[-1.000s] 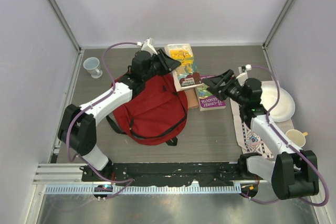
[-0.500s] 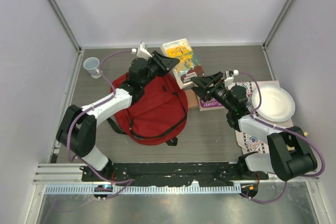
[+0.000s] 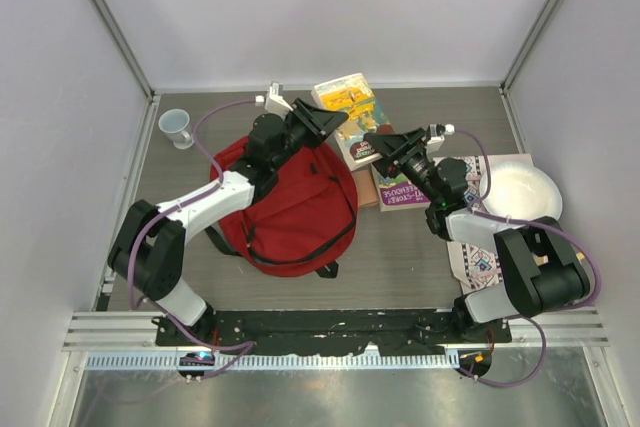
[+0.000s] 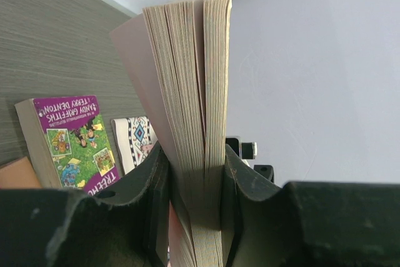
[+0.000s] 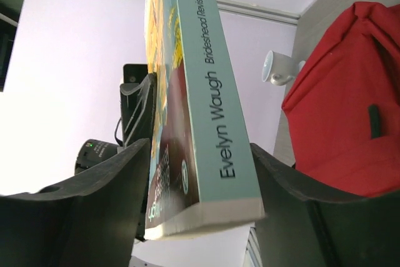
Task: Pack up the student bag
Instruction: Pick up the book from the center of the board.
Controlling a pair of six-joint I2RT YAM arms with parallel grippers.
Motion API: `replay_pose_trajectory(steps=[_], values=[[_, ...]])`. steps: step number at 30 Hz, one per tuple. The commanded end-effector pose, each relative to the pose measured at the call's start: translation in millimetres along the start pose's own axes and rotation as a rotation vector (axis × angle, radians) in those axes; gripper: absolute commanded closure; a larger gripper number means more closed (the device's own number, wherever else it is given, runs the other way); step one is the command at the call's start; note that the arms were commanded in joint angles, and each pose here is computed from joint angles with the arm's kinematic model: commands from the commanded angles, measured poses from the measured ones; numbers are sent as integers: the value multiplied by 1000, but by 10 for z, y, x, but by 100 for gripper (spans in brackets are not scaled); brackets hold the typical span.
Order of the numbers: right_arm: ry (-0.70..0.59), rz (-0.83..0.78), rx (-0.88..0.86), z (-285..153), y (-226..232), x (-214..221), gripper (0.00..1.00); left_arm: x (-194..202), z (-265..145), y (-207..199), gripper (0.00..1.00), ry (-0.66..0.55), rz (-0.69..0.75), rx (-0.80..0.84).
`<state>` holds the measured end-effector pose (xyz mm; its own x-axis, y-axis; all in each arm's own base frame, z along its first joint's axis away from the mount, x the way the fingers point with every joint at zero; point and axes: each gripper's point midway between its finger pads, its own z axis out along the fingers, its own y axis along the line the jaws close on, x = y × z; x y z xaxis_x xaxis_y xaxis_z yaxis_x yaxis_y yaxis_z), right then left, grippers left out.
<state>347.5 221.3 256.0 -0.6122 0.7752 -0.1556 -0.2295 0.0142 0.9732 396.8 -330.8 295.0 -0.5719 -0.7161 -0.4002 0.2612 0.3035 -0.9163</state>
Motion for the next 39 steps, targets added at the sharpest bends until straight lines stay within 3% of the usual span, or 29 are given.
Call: replay_pose_trajectory(steps=[1,6,12,15,19,21,22,23,25,26,29,33,39], values=[[-23,-21,-157,80,432,-60,39,-223,-102,-713,100,-77,-19,225],[-20,-16,-179,58,489,-21,43,-219,-100,-631,100,-89,-20,202],[-23,-1,-165,16,468,5,41,-237,-82,-581,100,-102,-6,180],[-29,3,-167,-2,468,14,54,-247,-77,-556,100,-109,-4,170],[-35,3,-159,-18,451,15,88,-240,-70,-534,100,-107,7,162],[-41,-8,-165,-35,475,11,99,-235,-74,-531,100,-104,18,159],[-51,-17,-160,-42,475,-6,99,-189,-68,-490,97,-81,34,137],[-58,-51,-135,-52,465,-13,99,-189,-83,-491,82,-75,79,128],[-84,-92,-87,-56,425,-60,99,-151,-95,-386,62,-39,141,62],[-93,-139,-38,-86,402,-79,99,-155,-111,-343,46,-33,211,39],[-137,-225,83,-154,315,-203,99,-186,-228,-151,20,-9,353,-76],[-184,-295,196,-283,223,-382,99,-206,-433,113,12,40,507,-211],[-243,-358,330,-509,98,-661,99,192,-706,346,11,300,658,-229]])
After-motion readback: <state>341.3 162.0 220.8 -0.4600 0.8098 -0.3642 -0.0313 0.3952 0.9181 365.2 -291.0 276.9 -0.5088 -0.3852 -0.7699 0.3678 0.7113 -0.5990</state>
